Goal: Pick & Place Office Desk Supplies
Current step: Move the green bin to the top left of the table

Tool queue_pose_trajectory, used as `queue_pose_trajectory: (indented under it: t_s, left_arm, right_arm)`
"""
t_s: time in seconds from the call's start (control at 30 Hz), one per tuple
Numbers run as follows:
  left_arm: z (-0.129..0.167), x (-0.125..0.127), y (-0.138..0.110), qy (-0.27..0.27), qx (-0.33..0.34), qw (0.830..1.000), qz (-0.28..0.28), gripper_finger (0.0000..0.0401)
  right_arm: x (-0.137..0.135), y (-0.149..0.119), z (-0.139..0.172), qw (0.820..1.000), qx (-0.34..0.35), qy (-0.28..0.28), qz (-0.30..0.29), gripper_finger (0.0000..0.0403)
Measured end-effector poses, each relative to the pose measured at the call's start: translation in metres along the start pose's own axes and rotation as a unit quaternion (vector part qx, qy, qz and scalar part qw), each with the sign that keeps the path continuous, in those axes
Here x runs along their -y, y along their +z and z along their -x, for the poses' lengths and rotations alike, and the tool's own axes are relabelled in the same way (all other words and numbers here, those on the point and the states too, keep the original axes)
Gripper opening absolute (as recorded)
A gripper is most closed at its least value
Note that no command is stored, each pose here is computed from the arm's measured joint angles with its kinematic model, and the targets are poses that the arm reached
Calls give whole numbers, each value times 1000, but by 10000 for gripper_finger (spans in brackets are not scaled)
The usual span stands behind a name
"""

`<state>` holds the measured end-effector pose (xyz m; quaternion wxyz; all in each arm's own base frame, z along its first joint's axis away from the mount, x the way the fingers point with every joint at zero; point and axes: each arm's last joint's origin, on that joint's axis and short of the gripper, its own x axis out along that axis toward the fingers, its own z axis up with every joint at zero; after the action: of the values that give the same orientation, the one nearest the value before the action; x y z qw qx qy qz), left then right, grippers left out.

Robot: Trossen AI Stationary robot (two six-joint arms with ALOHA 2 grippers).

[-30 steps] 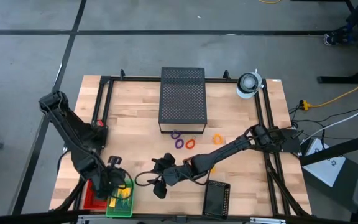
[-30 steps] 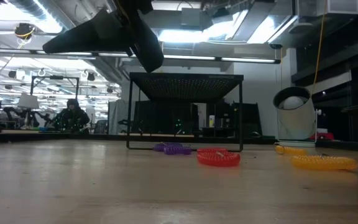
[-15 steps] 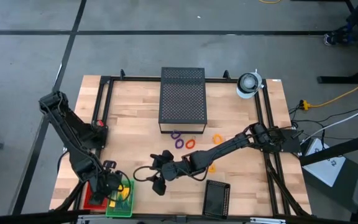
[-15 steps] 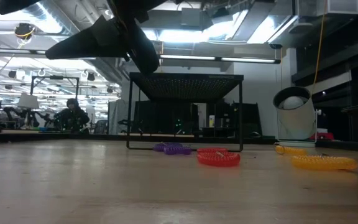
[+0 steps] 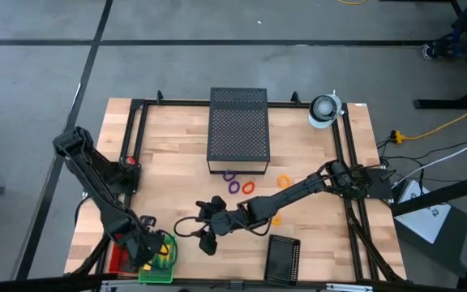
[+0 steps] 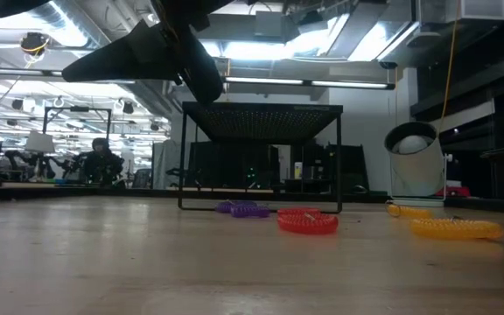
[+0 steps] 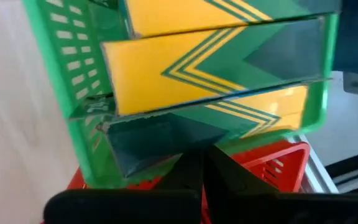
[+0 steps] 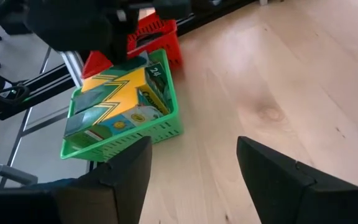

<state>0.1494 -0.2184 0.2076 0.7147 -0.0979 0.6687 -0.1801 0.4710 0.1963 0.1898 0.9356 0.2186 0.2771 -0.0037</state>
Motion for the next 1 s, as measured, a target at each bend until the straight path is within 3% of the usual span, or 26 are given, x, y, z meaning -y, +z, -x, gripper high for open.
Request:
queue_pose_trajectory:
  t_s: [0.3, 0.83, 1.0]
  left_arm:
    - [-12, -11, 20, 0, 5, 1000, -28, 2]
    - [6, -64, 66, 41, 71, 993, -80, 3]
    - [2, -83, 68, 39, 61, 995, -74, 1]
  right_arm:
    - [0, 0, 0, 1000, -4, 5, 0, 236]
    - [-1, -1, 0, 1000, -6, 7, 1, 236]
    - [-1, -2, 1, 1000, -11, 5, 1, 236]
